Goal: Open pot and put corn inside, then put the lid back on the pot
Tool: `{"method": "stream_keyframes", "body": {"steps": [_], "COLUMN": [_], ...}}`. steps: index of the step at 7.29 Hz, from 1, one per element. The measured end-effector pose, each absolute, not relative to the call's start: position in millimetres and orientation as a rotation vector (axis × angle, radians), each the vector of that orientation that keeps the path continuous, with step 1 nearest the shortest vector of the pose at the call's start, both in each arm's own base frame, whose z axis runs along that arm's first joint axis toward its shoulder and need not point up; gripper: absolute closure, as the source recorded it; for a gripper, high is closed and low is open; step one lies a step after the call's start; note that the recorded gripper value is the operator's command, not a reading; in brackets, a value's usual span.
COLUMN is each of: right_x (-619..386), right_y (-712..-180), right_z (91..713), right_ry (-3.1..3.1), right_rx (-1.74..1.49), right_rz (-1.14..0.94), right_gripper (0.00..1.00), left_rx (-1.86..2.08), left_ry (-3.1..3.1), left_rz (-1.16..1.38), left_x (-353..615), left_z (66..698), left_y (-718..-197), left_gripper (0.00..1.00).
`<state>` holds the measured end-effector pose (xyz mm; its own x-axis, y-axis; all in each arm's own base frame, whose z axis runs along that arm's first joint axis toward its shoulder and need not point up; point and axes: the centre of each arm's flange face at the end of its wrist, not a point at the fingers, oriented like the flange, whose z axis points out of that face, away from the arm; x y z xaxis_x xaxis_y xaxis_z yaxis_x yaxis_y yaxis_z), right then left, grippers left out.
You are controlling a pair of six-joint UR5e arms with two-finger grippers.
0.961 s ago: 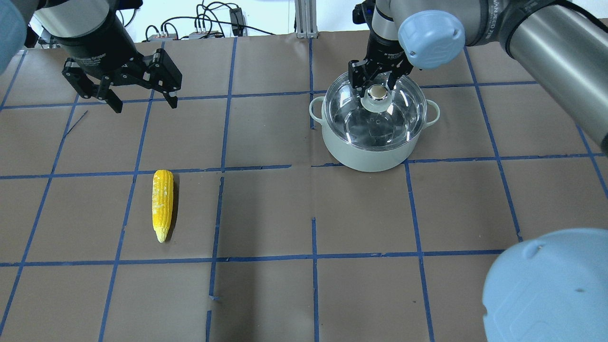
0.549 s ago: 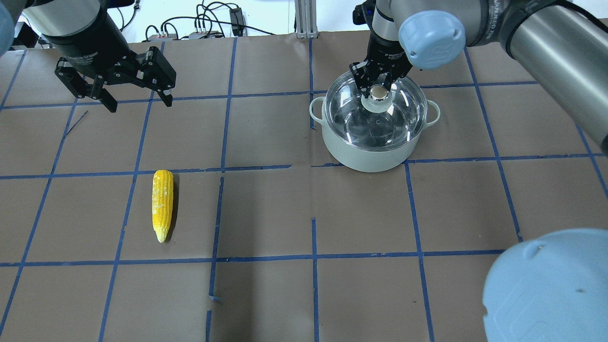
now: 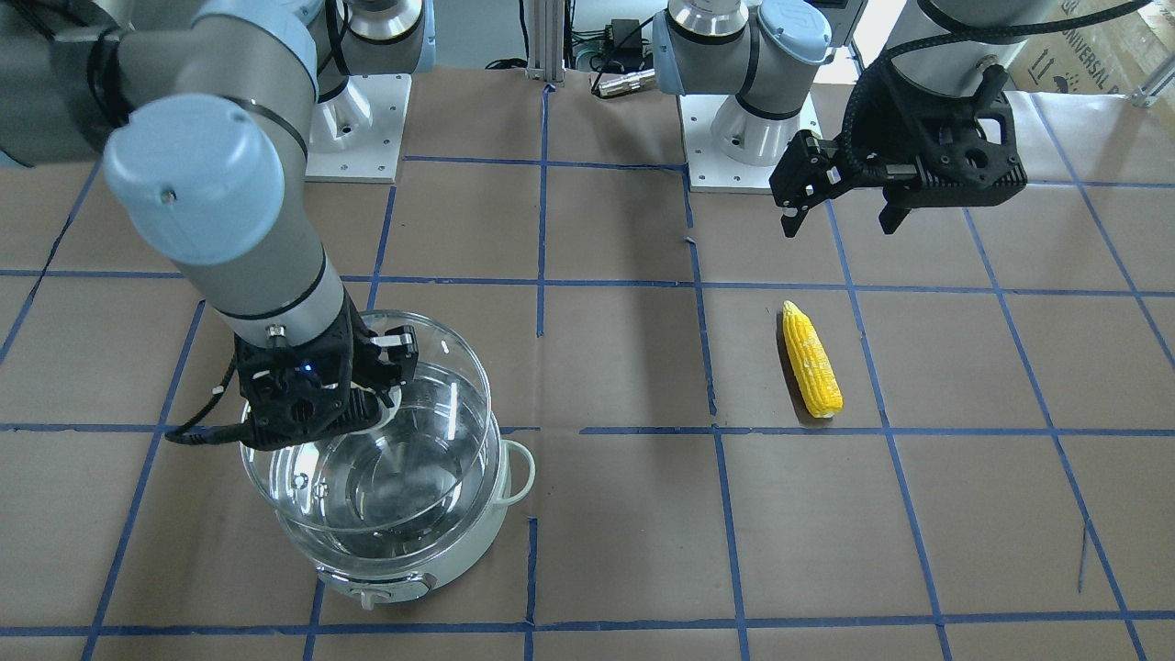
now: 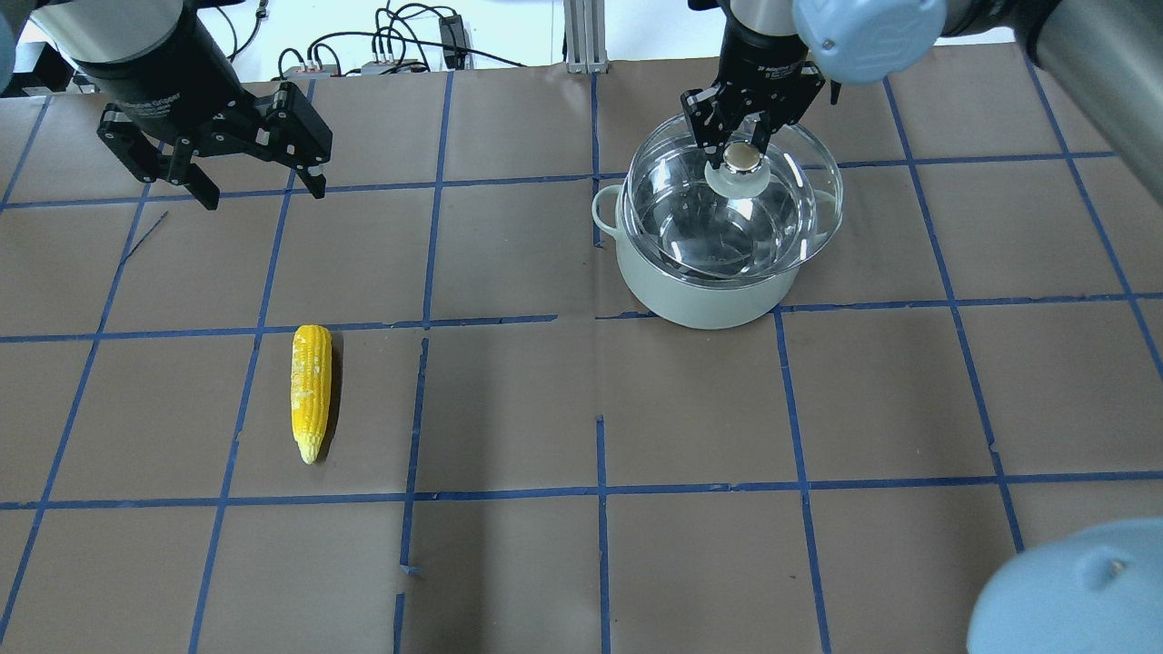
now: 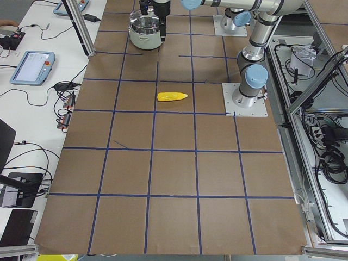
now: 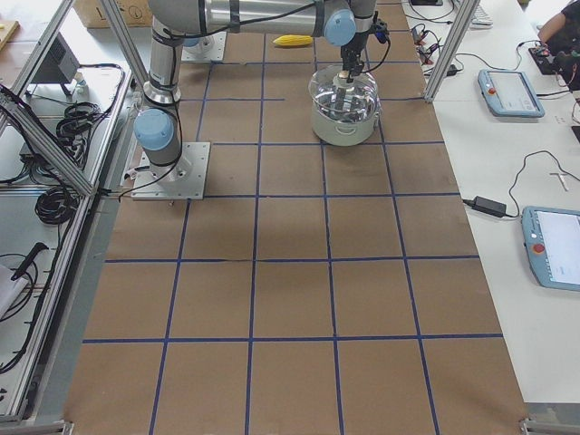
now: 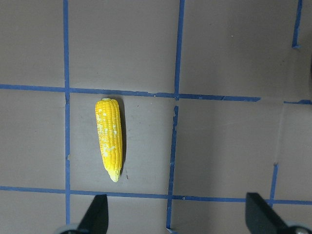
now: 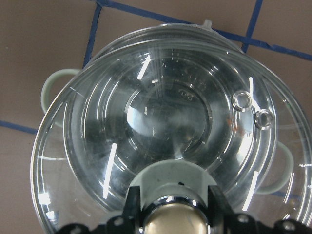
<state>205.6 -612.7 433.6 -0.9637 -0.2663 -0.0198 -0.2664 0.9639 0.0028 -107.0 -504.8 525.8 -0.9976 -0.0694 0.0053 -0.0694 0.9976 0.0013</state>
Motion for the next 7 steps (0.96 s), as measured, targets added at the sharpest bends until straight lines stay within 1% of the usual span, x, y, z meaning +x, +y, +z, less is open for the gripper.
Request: {"method": "stream_keyframes", "body": {"steps": [2,3,5,7], "right_x": [187.2,176.6,157.6,153.4], "right_y": [-566.2,-536.0,-496.0,-484.5], "right_z": [488.0,508.2,511.2,502.9], "right_ry": [3.096,3.102,3.108,3.103], "right_rx": [-0.422,-0.409,-0.352,-0.326], "right_rz": [-0.004,-0.008,0.016,0.045], "right_gripper": [0.55,0.55,0.56,0.56], "left_rx": [0.041,0.0,0.058,0.082], "left_ry": [-3.137,-3.13,-3.119,-3.123], "left_rz": [-0.053,-0.094,-0.109,-0.082], "left_x": [-95.0,-62.9,-2.8,7.3], "left_z": [508.7,484.7,401.6,317.5], "left_y": [-508.9,-517.4,-529.0,-525.6], "left_gripper": [0.0,0.0,0.0,0.0]}}
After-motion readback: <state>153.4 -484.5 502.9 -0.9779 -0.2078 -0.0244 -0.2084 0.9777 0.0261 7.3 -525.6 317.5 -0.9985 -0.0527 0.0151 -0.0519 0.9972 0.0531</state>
